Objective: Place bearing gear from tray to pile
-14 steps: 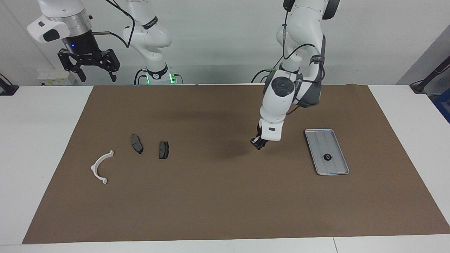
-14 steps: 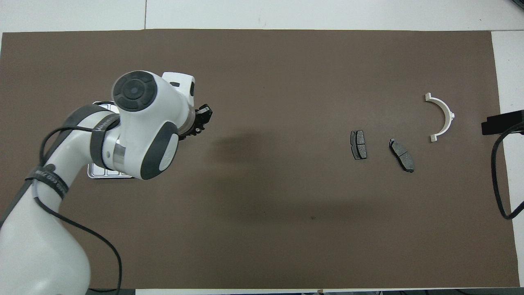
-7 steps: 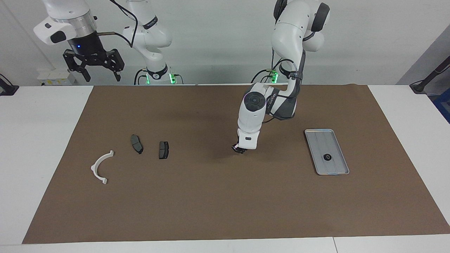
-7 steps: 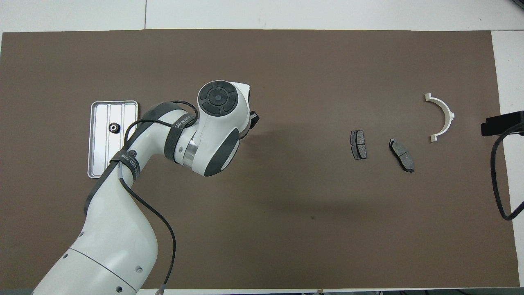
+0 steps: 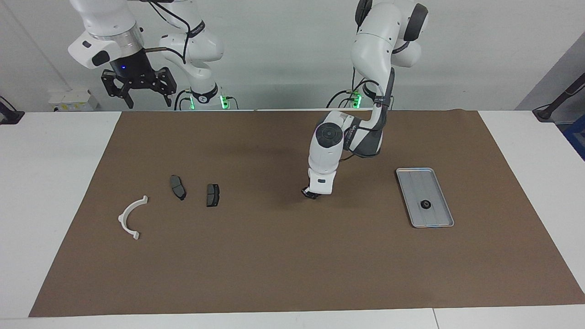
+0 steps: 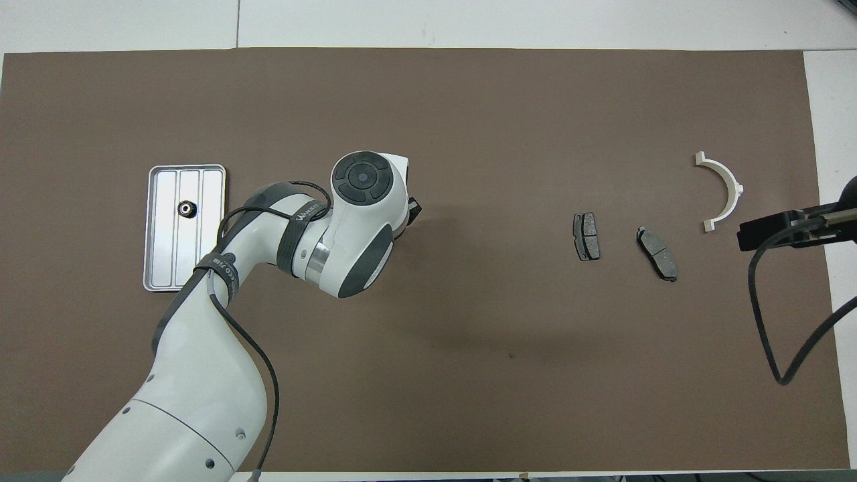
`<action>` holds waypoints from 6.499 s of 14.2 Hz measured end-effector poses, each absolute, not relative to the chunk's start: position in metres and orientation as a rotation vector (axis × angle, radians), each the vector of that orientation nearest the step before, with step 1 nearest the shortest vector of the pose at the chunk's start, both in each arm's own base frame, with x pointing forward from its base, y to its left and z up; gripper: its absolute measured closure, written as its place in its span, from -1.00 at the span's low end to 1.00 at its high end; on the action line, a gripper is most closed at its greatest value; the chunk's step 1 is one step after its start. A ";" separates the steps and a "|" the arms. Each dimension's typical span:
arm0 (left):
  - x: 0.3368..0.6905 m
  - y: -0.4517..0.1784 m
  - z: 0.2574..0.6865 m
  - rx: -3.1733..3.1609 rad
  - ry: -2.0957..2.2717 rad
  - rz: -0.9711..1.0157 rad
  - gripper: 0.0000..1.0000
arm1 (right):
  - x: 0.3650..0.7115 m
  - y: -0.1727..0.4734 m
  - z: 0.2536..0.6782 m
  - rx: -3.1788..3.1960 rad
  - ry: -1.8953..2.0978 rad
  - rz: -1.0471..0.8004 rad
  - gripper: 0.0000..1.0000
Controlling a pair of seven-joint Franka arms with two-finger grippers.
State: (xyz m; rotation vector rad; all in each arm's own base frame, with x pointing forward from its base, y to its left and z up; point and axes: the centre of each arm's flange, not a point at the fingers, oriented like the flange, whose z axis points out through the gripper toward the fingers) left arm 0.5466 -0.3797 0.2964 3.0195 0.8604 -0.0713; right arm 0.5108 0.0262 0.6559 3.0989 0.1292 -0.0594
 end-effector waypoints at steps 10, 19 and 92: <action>0.574 -0.334 0.334 3.035 0.928 -0.043 -0.98 | 0.509 0.037 0.651 3.095 0.192 -0.079 -1.00; 0.601 -0.034 0.397 3.117 0.432 -0.092 -1.00 | 0.536 0.128 0.609 3.110 0.099 0.009 -1.00; 0.628 0.006 0.333 3.139 0.470 0.000 0.30 | 0.563 0.469 0.285 3.104 -0.124 0.149 -0.45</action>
